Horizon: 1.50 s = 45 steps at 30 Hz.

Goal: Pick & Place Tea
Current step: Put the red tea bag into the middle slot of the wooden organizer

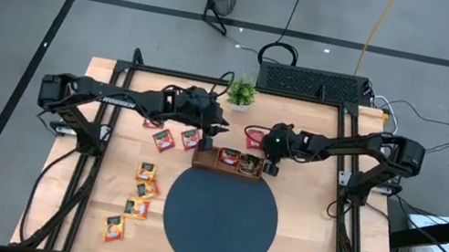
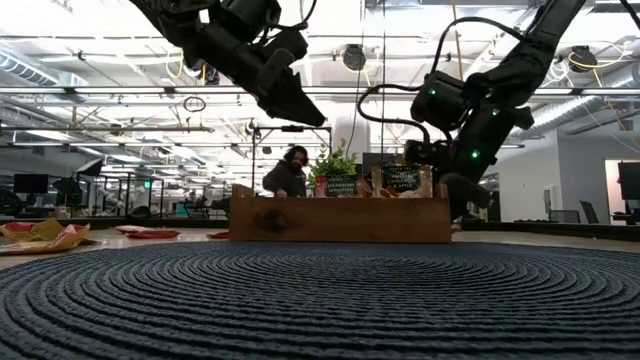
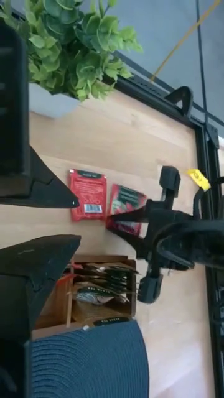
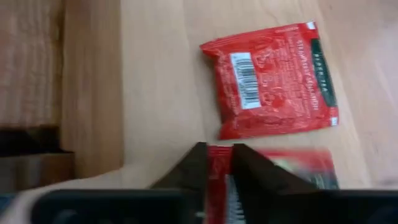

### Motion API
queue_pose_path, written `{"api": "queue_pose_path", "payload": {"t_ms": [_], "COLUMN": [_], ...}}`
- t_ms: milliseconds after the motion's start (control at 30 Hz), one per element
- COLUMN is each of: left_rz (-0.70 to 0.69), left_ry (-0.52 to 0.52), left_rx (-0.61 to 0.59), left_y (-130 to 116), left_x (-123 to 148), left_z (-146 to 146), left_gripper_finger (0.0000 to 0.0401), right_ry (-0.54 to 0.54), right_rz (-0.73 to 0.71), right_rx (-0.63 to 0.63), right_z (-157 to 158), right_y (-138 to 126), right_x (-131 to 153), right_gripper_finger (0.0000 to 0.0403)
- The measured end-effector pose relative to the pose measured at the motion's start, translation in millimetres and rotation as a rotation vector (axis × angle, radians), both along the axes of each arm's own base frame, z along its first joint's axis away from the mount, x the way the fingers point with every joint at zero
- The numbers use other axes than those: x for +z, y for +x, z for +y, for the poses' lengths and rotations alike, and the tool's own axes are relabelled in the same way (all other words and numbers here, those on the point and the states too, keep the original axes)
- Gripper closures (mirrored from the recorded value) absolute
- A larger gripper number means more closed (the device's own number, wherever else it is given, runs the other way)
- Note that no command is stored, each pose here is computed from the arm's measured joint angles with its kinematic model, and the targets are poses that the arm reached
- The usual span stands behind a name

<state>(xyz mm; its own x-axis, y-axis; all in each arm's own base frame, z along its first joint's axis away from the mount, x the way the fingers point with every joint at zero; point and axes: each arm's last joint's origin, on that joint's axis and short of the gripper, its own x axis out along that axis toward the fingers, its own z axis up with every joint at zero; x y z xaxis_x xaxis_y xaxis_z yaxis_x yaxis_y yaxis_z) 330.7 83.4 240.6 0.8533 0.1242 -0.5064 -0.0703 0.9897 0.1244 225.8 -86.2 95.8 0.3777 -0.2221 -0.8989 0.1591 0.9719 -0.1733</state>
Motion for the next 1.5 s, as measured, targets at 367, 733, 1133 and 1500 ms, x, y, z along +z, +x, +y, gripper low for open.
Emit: {"api": "queue_pose_path", "payload": {"t_ms": [367, 733, 1133, 1500], "left_rz": [0.008, -0.255, -0.228, -0.226], "left_ry": [-0.027, -0.272, -0.575, -0.627], "left_rx": [0.014, 0.120, 0.131, 0.131], "left_y": [-0.4, 9.0, 19.4, 23.7], "left_x": [-1.2, 18.9, -1.5, -7.0], "left_z": [-0.1, 7.6, 13.8, 11.4], "left_gripper_finger": [0.0316, 0.0315, 0.0315, 0.0315], "right_ry": [-0.362, -0.811, -1.026, -1.046], "right_rz": [0.082, -0.244, -0.340, -0.333], "right_rx": [0.032, 0.320, 0.560, 0.596], "right_z": [21.2, 78.1, 113.8, 116.5], "right_y": [-2.9, 30.0, 72.7, 90.3], "right_x": [23.5, 81.0, 66.9, 67.1], "right_gripper_finger": [0.0402, 0.0403, 0.0403, 0.0403]}}
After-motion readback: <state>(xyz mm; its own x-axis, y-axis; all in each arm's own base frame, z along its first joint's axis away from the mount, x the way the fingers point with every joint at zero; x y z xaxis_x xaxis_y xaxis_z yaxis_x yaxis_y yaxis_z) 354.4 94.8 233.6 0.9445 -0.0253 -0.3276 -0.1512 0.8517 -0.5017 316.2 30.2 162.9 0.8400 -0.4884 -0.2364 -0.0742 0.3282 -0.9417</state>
